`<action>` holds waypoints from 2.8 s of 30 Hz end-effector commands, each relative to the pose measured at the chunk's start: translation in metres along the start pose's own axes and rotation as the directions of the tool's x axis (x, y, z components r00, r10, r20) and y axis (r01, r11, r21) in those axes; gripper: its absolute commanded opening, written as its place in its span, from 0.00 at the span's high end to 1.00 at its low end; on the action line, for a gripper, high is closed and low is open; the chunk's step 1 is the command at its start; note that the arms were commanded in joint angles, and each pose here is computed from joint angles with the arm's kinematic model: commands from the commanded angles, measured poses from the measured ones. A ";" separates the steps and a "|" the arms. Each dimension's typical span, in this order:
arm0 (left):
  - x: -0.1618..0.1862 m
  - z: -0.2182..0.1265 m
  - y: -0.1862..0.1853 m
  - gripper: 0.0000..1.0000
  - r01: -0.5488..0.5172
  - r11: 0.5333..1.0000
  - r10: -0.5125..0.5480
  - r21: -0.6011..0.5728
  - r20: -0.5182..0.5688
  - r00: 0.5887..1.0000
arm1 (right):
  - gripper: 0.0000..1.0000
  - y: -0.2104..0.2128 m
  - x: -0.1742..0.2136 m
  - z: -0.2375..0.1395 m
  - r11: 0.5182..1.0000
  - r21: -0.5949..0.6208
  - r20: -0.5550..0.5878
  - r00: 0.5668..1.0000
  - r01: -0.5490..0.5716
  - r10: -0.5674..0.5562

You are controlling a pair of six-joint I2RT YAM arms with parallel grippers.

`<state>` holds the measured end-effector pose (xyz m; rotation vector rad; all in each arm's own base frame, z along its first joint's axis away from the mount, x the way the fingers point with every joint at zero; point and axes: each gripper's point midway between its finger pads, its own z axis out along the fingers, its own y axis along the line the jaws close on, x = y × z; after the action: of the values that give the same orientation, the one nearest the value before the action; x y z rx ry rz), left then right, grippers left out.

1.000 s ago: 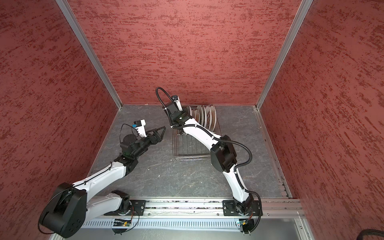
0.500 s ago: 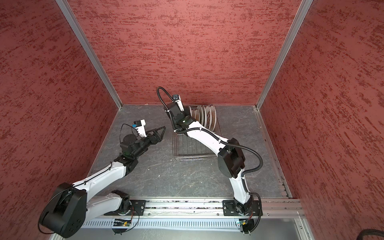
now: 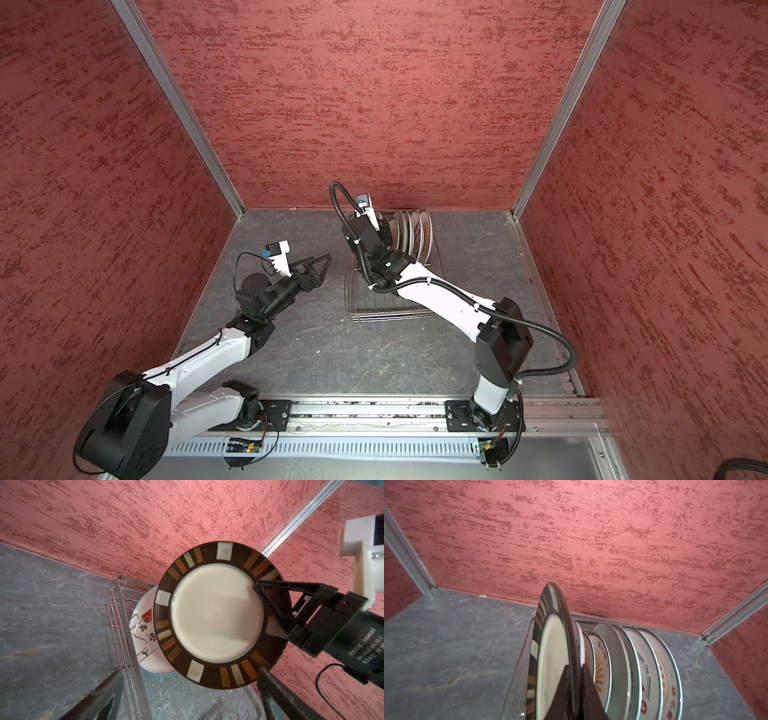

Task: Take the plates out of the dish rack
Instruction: 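Pull the brown-rimmed plate out of the rack toward the robot with the right gripper, then close the left gripper on the plate rim opposite the right gripper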

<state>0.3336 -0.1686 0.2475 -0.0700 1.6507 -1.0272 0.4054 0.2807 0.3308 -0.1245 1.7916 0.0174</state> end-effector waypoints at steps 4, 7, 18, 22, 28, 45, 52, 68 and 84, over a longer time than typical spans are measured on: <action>0.008 -0.008 -0.019 0.01 0.001 0.996 0.002 0.087 -0.037 0.999 | 1.00 -0.020 -0.070 -0.058 0.937 -0.220 0.175 0.934 -0.272 0.313; 0.011 -0.013 -0.021 0.01 0.012 0.995 -0.007 0.099 -0.052 0.999 | 1.00 -0.034 -0.064 -0.067 0.894 -0.288 0.154 0.905 -0.343 0.397; 0.036 -0.034 -0.034 0.01 0.063 0.987 -0.046 0.147 -0.117 0.992 | 1.00 -0.077 -0.019 -0.085 0.597 -0.501 -0.051 0.710 -0.626 0.702; 0.050 -0.036 -0.043 0.01 0.076 0.984 -0.050 0.159 -0.162 0.985 | 1.00 -0.084 0.004 -0.089 0.516 -0.496 -0.100 0.636 -0.698 0.765; 0.070 -0.033 -0.041 0.00 0.115 0.986 -0.089 0.117 -0.204 0.975 | 1.00 -0.093 0.026 -0.101 0.399 -0.478 -0.163 0.525 -0.783 0.835; 0.098 -0.017 -0.043 0.28 0.265 0.963 -0.242 0.050 -0.273 0.931 | 1.00 -0.097 0.072 -0.109 0.252 -0.411 -0.267 0.380 -0.876 0.886; 0.111 -0.010 -0.051 0.44 0.317 0.945 -0.276 0.074 -0.335 0.901 | 1.00 -0.085 0.073 -0.111 0.232 -0.444 -0.308 0.391 -0.865 0.867; 0.119 -0.015 -0.047 0.78 0.364 0.929 -0.328 0.073 -0.300 0.896 | 1.00 -0.064 0.079 -0.112 0.231 -0.475 -0.347 0.422 -0.849 0.838; 0.100 -0.021 -0.041 1.00 0.361 0.930 -0.340 0.067 -0.212 0.916 | 1.00 -0.053 0.089 -0.094 0.280 -0.478 -0.333 0.467 -0.832 0.819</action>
<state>0.2625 -0.2370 0.1786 -0.3303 1.8859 -1.4734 0.2961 0.2084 0.2143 0.4209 1.7894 1.2544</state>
